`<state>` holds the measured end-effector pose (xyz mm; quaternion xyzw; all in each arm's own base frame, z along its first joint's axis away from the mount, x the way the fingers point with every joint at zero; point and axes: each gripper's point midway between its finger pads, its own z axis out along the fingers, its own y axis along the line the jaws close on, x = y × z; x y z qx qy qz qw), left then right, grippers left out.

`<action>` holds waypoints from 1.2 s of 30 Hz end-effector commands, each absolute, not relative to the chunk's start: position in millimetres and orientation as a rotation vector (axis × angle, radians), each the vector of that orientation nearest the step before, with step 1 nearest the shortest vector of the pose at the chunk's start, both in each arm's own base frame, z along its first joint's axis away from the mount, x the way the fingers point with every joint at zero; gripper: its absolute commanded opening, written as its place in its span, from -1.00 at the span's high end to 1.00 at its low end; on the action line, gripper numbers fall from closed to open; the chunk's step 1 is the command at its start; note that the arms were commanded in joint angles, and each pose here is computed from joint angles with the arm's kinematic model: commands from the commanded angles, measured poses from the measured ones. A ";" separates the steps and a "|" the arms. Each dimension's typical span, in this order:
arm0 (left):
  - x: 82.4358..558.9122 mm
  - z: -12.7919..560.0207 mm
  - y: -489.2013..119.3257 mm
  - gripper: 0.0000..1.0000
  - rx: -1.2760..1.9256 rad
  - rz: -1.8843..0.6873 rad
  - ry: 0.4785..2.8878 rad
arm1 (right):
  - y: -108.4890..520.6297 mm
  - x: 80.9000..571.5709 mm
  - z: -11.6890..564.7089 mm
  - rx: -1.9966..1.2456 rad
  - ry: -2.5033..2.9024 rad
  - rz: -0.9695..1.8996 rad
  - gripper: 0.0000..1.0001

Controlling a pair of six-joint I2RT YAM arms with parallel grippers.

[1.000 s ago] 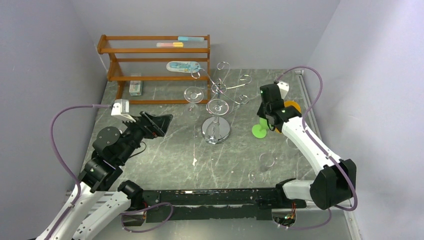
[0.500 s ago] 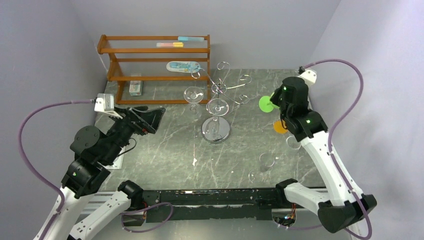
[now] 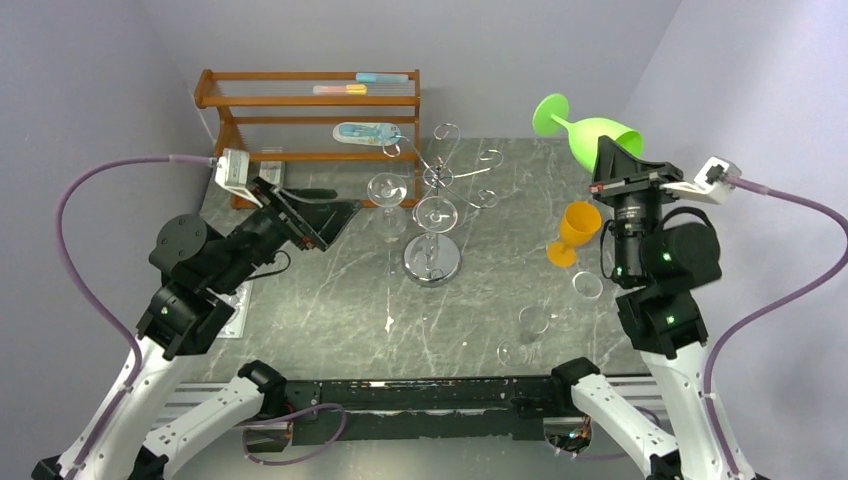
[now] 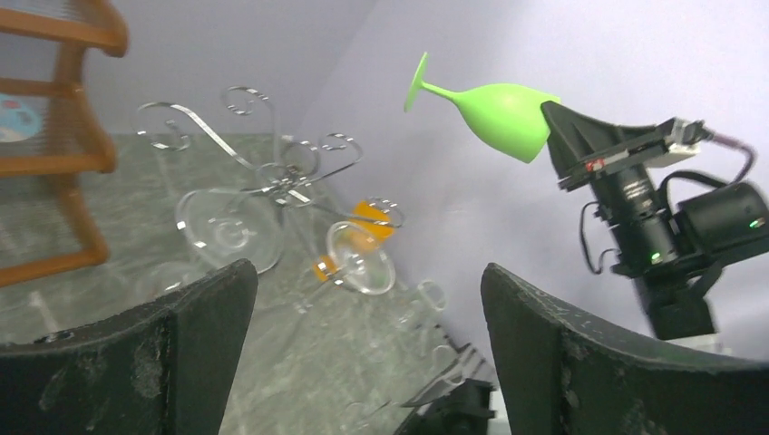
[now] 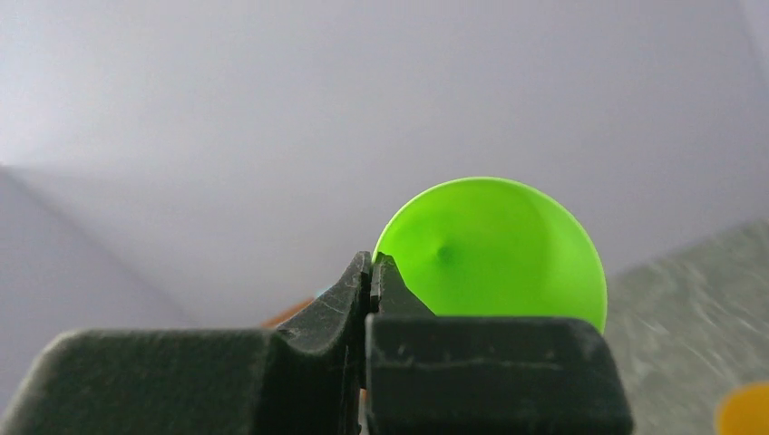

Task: Place the wine glass upside down on the wine glass rack

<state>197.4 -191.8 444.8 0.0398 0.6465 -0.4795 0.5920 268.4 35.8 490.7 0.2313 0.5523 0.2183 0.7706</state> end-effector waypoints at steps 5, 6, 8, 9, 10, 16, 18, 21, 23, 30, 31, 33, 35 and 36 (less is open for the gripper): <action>195.9 514.4 -228.4 -0.94 0.053 -1.498 1.333 | 83.9 218.7 555.1 0.173 0.930 0.777 1.00; 199.8 520.0 -231.4 -0.94 0.045 -1.512 1.330 | 89.0 217.9 554.7 0.144 0.932 0.789 1.00; 207.3 528.5 -237.2 -0.94 0.022 -1.542 1.334 | 96.1 219.0 552.2 0.108 0.930 0.805 1.00; 210.4 532.1 -238.9 -0.94 0.003 -1.565 1.326 | 100.1 219.1 551.3 0.087 0.925 0.816 1.00; 214.9 534.7 -240.6 -0.94 -0.031 -1.596 1.318 | 105.5 218.0 550.2 0.058 0.920 0.833 1.00; 253.3 532.3 -257.1 -0.83 -0.299 -1.691 1.378 | 124.9 212.8 551.3 -0.013 0.848 0.962 1.00; 259.6 533.8 -266.6 -0.81 -0.334 -1.689 1.390 | 129.1 211.6 553.3 -0.028 0.835 0.989 1.00; 262.3 540.7 -284.3 -0.78 -0.363 -1.725 1.349 | 132.6 210.5 554.2 -0.038 0.818 1.020 1.00; 258.1 542.3 -302.0 -0.79 -0.345 -1.754 1.345 | 131.5 211.8 553.7 -0.021 0.809 1.034 1.00; 246.9 557.5 -355.4 -0.93 -0.298 -1.767 1.276 | 137.8 210.0 557.6 -0.041 0.779 1.091 1.00; 246.3 558.7 -359.7 -0.93 -0.318 -1.762 1.265 | 138.6 208.8 557.9 -0.048 0.773 1.096 1.00; 248.2 561.6 -363.0 -0.93 -0.375 -1.764 1.222 | 138.9 206.4 558.8 -0.054 0.765 1.101 1.00; 250.6 565.0 -363.3 -0.92 -0.428 -1.765 1.171 | 139.8 204.4 558.0 -0.060 0.762 1.111 1.00; 252.4 566.9 -362.7 -0.91 -0.457 -1.758 1.144 | 140.4 203.9 556.9 -0.061 0.762 1.118 1.00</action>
